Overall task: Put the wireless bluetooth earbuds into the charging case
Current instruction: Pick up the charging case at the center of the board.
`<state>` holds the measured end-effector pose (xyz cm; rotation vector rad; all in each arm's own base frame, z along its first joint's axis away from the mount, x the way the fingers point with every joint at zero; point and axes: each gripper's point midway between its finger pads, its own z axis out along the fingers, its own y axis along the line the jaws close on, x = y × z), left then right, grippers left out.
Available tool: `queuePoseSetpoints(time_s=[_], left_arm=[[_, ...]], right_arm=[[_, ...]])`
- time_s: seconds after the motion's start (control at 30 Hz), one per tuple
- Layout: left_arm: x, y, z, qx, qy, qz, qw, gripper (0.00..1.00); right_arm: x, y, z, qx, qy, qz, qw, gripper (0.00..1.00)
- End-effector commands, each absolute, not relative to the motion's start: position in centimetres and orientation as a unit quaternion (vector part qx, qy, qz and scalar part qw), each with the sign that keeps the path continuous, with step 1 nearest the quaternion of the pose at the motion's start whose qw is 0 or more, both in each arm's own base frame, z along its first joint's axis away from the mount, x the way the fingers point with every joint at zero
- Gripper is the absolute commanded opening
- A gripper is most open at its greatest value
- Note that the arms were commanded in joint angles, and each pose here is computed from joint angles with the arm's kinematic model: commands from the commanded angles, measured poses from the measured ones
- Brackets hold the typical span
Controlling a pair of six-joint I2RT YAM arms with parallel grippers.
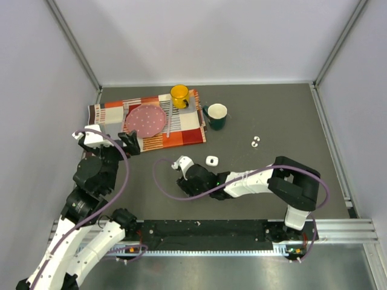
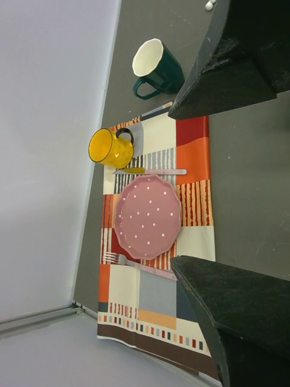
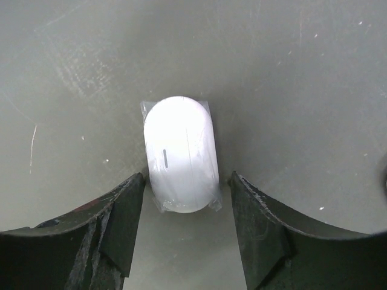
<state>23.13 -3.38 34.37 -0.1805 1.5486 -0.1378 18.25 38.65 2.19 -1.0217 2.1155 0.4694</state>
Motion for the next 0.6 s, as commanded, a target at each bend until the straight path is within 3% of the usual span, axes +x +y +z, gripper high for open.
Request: queuePoseSetpoints(time_s=[0.0,0.33,0.43,0.57], left_arm=[[23.4,-4.1,34.9,-0.079,0.693,-0.083,0.712,0.99],[23.7,-4.0,34.4,-0.081,0.702,-0.072,0.704,0.99],[23.9,-4.5,34.3,-0.071,0.704,-0.077,0.702,0.99],[24.4,-5.4,33.9,-0.053,0.713,-0.083,0.694,0.99]], right_arm=[[17.7,38.2,1.8,-0.397,0.827,0.182,0.354,0.61],[18.0,39.8,1.9,-0.409,0.808,0.204,0.371,0.58],[18.0,40.1,1.7,-0.418,0.806,0.204,0.366,0.51],[17.7,40.3,2.2,-0.424,0.8,0.214,0.367,0.33]])
